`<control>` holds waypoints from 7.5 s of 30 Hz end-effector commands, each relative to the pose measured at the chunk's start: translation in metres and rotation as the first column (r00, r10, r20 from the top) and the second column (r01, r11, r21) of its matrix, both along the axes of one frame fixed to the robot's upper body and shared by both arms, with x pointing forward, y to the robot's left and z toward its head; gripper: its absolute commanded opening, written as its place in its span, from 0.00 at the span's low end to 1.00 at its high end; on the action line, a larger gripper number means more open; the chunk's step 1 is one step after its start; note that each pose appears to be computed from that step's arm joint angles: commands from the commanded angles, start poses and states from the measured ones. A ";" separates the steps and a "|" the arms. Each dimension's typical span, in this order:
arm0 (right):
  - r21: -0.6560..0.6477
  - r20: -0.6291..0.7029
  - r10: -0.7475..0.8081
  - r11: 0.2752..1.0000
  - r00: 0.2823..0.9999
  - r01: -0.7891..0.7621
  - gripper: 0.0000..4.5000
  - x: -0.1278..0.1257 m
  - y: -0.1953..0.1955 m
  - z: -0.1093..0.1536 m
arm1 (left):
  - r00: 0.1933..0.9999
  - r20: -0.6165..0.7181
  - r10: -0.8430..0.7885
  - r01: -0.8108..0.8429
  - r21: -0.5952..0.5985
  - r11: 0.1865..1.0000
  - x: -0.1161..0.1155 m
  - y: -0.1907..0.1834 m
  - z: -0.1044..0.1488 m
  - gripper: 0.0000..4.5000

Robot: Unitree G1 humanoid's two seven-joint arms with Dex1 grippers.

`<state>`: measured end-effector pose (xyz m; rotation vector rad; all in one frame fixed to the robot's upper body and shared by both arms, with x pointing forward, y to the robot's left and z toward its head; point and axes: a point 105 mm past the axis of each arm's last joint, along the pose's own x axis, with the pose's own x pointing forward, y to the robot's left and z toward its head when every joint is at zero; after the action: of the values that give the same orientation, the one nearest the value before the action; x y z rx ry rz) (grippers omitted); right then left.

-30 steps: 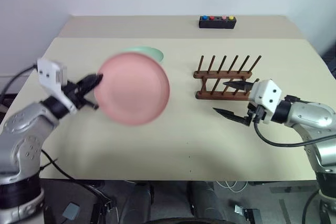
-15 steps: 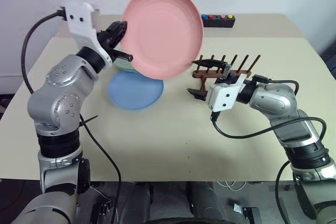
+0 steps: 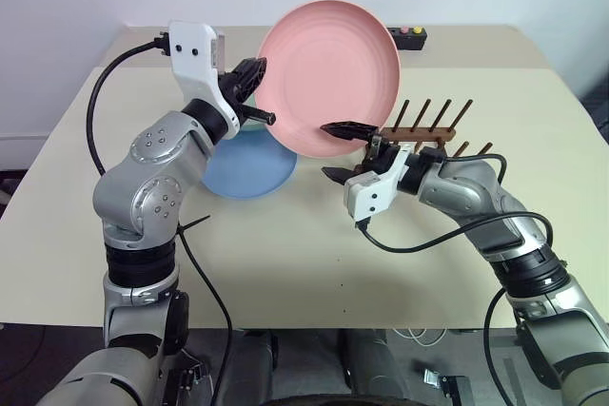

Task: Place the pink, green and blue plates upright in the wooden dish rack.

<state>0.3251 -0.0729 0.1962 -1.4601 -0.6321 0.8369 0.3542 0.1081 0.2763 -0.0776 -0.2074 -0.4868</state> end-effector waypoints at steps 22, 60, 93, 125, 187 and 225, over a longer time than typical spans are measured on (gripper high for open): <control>0.011 0.210 -0.043 0.999 0.977 0.042 0.00 0.008 -0.006 0.026 | 0.980 0.163 -0.112 0.152 -0.259 0.954 -0.027 0.005 0.041 0.66; 0.828 -0.558 0.346 0.284 0.754 0.483 0.00 -0.008 -0.183 0.097 | 0.947 -0.091 -0.307 0.320 0.298 0.899 -0.045 -0.015 -0.100 0.99; 0.737 -0.579 0.594 0.089 0.558 0.670 0.00 0.001 -0.211 0.073 | 0.910 -0.138 -0.391 0.415 0.296 0.860 -0.057 -0.026 -0.112 0.99; 0.846 -0.529 0.221 0.059 0.820 0.530 0.66 0.010 -0.249 0.105 | 0.922 -0.129 -0.365 0.387 0.315 0.867 -0.053 -0.021 -0.111 1.00; 0.424 -0.534 0.126 0.895 0.836 0.136 0.67 -0.027 -0.035 0.008 | 0.763 -0.575 0.295 -0.469 -0.179 0.865 0.121 0.096 -0.083 0.14; 0.122 0.140 -0.082 0.990 0.987 0.065 0.67 0.023 0.010 0.032 | 0.958 0.138 0.250 -0.235 -0.116 0.965 0.013 -0.031 0.030 0.01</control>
<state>0.3484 -0.0661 0.2150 -1.4219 -0.6598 0.6714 0.3784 0.0808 0.2901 -0.1193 -0.3212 -0.2213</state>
